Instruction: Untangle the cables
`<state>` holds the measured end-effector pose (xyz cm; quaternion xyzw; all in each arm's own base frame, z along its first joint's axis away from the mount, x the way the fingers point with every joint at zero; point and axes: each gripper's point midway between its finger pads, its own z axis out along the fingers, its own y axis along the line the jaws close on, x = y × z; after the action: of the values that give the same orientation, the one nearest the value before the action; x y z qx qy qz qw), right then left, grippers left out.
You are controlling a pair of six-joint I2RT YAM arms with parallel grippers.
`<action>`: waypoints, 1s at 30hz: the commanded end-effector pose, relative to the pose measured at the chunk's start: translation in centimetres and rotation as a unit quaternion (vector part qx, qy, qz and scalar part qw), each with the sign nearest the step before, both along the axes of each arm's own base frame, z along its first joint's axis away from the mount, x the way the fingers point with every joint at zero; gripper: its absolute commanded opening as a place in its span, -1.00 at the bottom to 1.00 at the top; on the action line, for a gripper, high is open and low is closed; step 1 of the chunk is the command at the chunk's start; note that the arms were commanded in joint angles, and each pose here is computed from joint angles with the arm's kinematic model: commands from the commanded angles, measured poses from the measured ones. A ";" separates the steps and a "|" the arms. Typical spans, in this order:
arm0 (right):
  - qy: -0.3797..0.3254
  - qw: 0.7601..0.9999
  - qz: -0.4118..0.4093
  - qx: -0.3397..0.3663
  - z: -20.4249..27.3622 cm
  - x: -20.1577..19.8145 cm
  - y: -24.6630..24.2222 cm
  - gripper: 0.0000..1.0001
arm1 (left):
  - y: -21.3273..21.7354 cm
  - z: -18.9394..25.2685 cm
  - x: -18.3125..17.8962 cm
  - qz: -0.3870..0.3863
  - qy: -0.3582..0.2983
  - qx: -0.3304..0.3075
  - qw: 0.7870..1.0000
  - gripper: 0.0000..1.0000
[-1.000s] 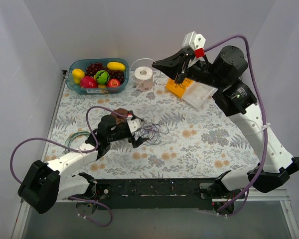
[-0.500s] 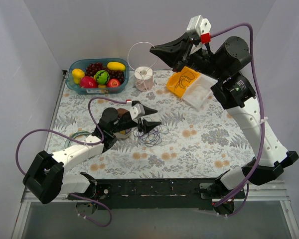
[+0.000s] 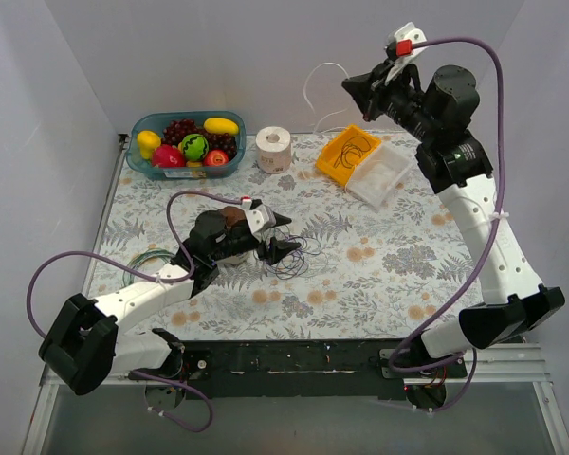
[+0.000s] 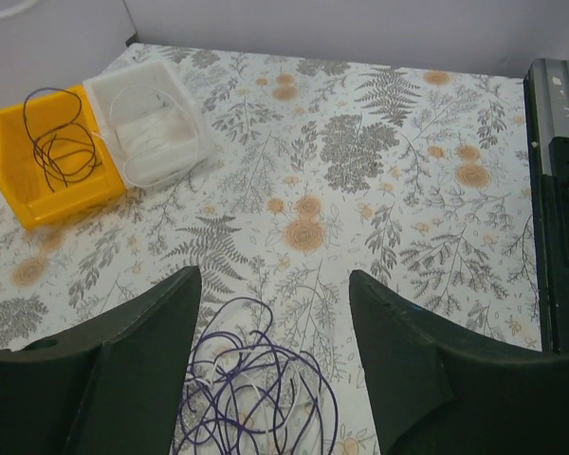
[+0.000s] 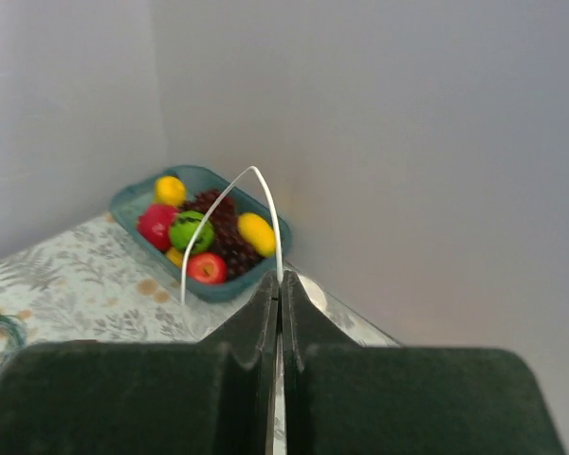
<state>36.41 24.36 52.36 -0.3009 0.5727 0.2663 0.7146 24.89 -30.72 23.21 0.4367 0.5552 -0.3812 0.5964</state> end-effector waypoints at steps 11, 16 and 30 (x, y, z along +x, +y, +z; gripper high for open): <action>0.111 0.978 -0.175 0.019 -10.5 10.9 -12.9 -0.97 | 2.1 -4.5 -1.5 0.018 0.020 0.050 0.998 0.32; 0.152 0.967 -0.201 0.028 -14.9 14.6 -16.6 -0.97 | 2.3 -4.8 -1.5 0.022 0.018 0.054 0.998 0.33; 0.215 0.950 -0.227 0.012 -22.2 19.6 -19.3 -0.97 | 2.5 -5.0 -1.3 0.029 0.015 0.059 0.998 0.36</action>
<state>55.25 5.19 26.76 -0.0776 0.7914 0.1755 0.5804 23.54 -28.47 17.20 0.4476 0.6083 -0.3469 0.5562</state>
